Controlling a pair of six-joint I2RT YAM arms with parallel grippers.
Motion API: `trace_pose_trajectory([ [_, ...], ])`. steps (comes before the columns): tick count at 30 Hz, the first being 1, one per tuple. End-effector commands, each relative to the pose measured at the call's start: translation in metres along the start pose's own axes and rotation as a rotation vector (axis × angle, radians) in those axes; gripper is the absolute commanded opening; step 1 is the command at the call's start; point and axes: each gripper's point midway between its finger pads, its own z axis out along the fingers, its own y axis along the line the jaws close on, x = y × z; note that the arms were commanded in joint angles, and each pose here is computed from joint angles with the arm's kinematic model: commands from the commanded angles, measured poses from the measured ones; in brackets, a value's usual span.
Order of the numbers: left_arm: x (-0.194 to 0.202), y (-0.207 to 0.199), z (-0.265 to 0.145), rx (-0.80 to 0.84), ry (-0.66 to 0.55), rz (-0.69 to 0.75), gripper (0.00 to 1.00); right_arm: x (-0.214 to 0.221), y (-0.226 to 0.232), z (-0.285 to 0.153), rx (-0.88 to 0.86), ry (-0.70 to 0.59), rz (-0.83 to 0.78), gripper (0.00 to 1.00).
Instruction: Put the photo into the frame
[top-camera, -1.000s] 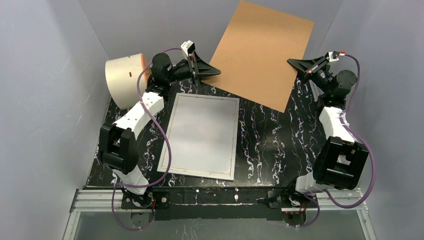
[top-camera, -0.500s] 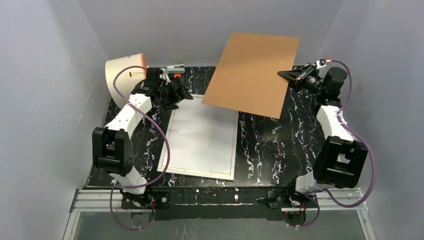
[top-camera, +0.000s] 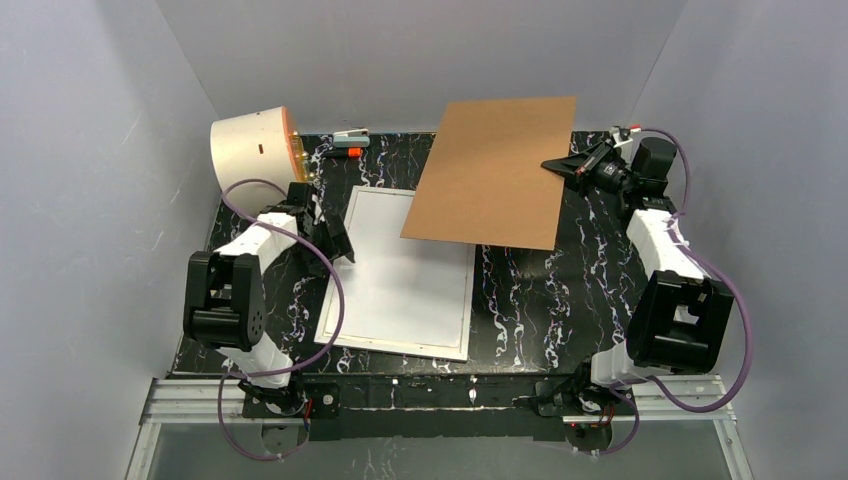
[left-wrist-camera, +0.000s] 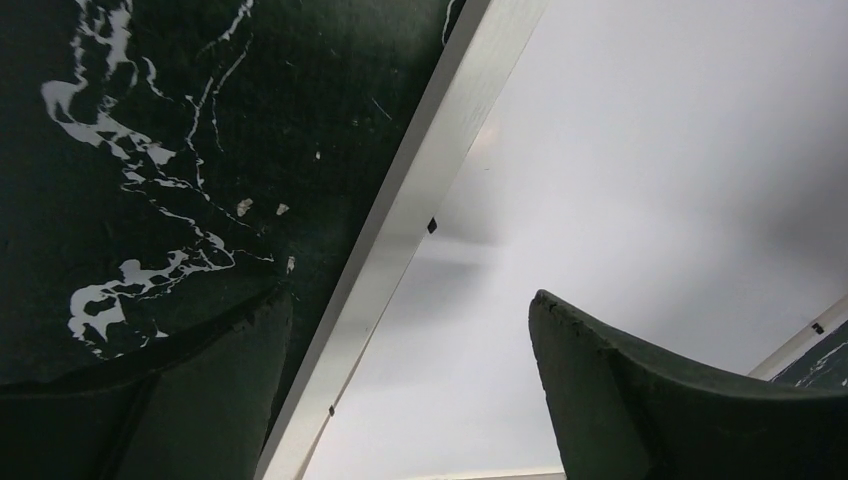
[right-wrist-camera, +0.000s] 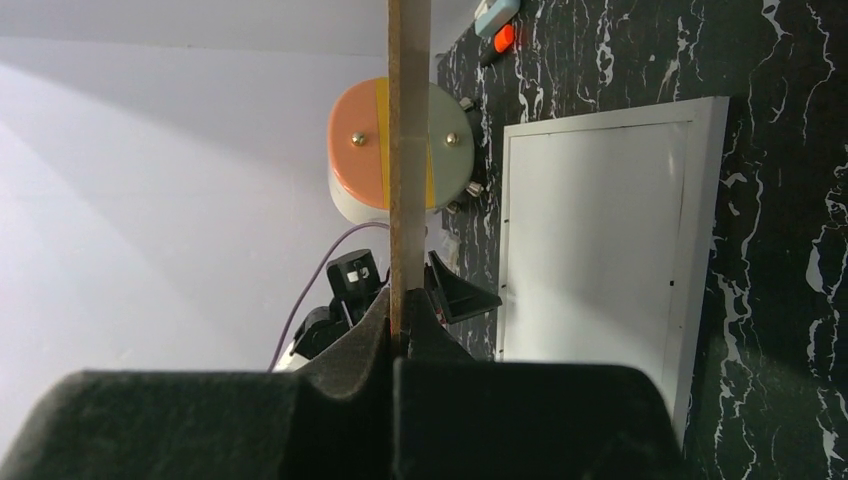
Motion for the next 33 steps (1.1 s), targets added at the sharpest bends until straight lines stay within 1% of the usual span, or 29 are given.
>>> trace_pose_trajectory([
  [1, 0.009, -0.01, 0.0, 0.072, 0.012, 0.014, 0.84, 0.007, 0.021, -0.001, -0.062, 0.047, -0.086, 0.01],
  [3, 0.012, -0.011, 0.003, 0.079, 0.026, 0.004, 0.82, 0.014, 0.02, 0.0, -0.078, 0.095, -0.1, 0.01],
  [6, 0.012, -0.015, 0.006, 0.1, 0.023, -0.024, 0.73, 0.026, 0.012, 0.0, -0.073, 0.153, -0.128, 0.01],
  [11, 0.013, -0.042, 0.005, 0.249, 0.026, -0.086, 0.59, 0.046, -0.011, -0.002, -0.031, 0.198, -0.139, 0.01],
  [14, 0.017, -0.051, 0.007, 0.304, 0.047, -0.125, 0.56, 0.061, -0.025, 0.001, -0.014, 0.242, -0.135, 0.01],
  [20, 0.021, -0.069, 0.008, 0.407, 0.067, -0.162, 0.55, 0.095, -0.046, 0.011, 0.007, 0.33, -0.149, 0.01],
  [23, 0.024, -0.078, 0.006, 0.482, 0.071, -0.19, 0.58, 0.107, -0.052, 0.018, 0.016, 0.343, -0.15, 0.01],
  [27, 0.029, -0.07, 0.008, 0.443, 0.058, -0.192, 0.6, 0.128, -0.058, 0.031, 0.035, 0.377, -0.141, 0.01],
  [31, 0.021, -0.062, 0.001, 0.393, -0.008, -0.171, 0.68, 0.141, -0.066, 0.039, 0.06, 0.359, -0.125, 0.01],
  [33, 0.018, -0.058, -0.002, 0.364, -0.03, -0.163, 0.7, 0.143, -0.071, 0.042, 0.075, 0.339, -0.113, 0.01],
])
